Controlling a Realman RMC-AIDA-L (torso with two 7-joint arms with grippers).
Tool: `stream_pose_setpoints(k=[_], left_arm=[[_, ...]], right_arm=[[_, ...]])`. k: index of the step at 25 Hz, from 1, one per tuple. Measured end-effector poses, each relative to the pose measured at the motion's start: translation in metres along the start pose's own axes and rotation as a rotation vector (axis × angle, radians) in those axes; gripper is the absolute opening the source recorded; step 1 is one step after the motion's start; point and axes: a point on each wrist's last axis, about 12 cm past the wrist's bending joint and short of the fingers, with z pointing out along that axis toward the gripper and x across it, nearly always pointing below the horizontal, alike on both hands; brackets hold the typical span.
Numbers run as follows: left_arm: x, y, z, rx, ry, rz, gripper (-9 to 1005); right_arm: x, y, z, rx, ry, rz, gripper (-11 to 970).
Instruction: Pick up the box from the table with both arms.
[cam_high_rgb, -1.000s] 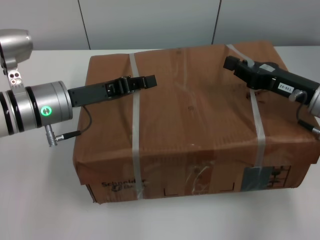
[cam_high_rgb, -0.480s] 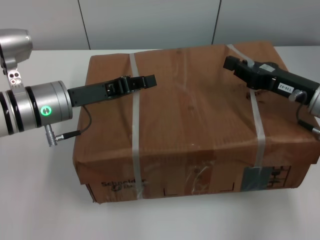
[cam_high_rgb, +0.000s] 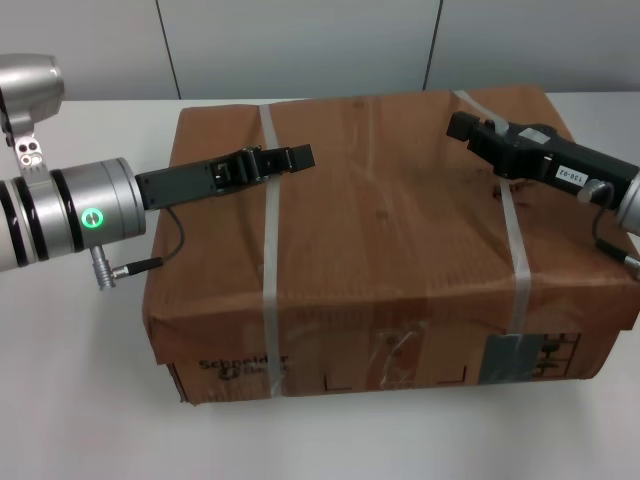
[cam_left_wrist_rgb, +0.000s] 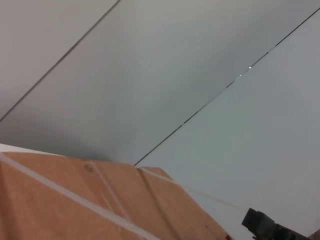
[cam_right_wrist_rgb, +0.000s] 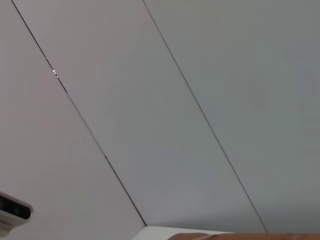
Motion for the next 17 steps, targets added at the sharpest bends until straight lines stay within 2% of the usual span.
stream_pose_setpoints(k=[17], left_arm=[[0.0023, 0.0028, -0.0022, -0.015, -0.005, 0.005, 64]], right_arm=[[0.0021, 0.0007, 0.0008, 0.0, 0.001, -0.01, 69]])
